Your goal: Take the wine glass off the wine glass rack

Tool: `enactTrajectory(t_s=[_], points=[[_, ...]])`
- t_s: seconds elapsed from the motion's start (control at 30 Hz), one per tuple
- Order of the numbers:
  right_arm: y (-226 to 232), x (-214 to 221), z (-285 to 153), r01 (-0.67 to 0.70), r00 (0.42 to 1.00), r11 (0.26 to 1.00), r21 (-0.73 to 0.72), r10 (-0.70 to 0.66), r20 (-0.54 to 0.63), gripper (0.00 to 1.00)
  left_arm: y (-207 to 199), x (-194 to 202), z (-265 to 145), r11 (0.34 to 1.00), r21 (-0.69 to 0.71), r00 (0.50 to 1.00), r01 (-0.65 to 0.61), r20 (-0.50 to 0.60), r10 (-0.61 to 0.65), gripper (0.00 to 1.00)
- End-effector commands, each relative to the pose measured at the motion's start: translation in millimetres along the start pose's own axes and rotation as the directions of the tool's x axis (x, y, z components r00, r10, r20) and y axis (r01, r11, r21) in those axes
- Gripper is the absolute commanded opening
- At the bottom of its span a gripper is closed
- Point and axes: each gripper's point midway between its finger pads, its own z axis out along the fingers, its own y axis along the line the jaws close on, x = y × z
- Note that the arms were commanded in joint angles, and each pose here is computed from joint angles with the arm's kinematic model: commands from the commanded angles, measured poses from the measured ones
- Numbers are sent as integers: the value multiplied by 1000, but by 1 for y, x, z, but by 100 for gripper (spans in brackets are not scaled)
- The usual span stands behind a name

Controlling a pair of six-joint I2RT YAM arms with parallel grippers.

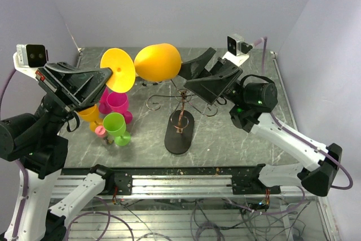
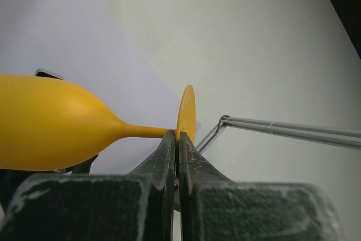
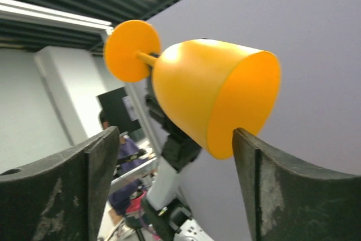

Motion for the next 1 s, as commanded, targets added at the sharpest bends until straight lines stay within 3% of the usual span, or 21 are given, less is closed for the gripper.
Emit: enactTrajectory(t_s=[0.0, 0.1, 0.23, 0.33, 0.37, 0.43, 0.53, 0.57, 0.6, 0.67, 0.7, 0.77, 0.87, 0.97], points=[[64, -12, -2, -31, 999, 953, -300, 34, 4, 72, -17, 9, -3, 996, 85, 998, 33, -55, -28, 7], [80, -12, -6, -79, 996, 917, -392, 84, -4, 63, -11, 10, -4, 997, 68, 998, 34, -55, -31, 7], [89, -17, -7, -122, 991, 896, -428, 137, 5, 41, 6, 9, -4, 998, 40, 997, 55, -48, -53, 7], [95, -21, -5, -127, 989, 894, -430, 148, 17, 4, 20, 6, -5, 998, -2, 998, 58, -26, -58, 7], [97, -24, -6, -118, 989, 896, -428, 146, 33, 0, 24, 6, -6, 999, -19, 999, 51, -20, -51, 8], [101, -34, -9, -84, 986, 907, -414, 136, 98, 0, 37, 2, -6, 996, -83, 1000, 25, 8, -24, 22], [92, -54, -12, -11, 970, 960, -279, 78, 229, 0, 52, -5, -15, 980, -195, 997, -42, 57, 54, 60], [83, -61, -13, 5, 964, 983, -182, 44, 263, 0, 54, -9, -20, 970, -234, 993, -64, 80, 84, 70], [56, -69, -13, 40, 953, 999, 7, -40, 301, 0, 59, -13, -25, 957, -274, 987, -98, 96, 128, 78], [22, -89, -28, 102, 931, 938, 331, -207, 300, 0, 62, -20, -36, 932, -335, 973, -135, 133, 189, 86], [16, -110, -41, 127, 905, 873, 470, -297, 306, 0, 67, -22, -43, 916, -375, 968, -141, 141, 206, 88], [-20, -130, -82, 141, 861, 653, 744, -452, 234, 0, 71, -25, -49, 893, -420, 959, -159, 150, 241, 89], [-54, -151, -161, 210, 780, 159, 965, -622, -67, 0, 74, -29, -54, 869, -460, 949, -183, 148, 278, 89], [-67, -145, -252, 241, 737, -359, 902, -537, -411, 0, 78, -32, -54, 851, -484, 943, -201, 139, 301, 90]])
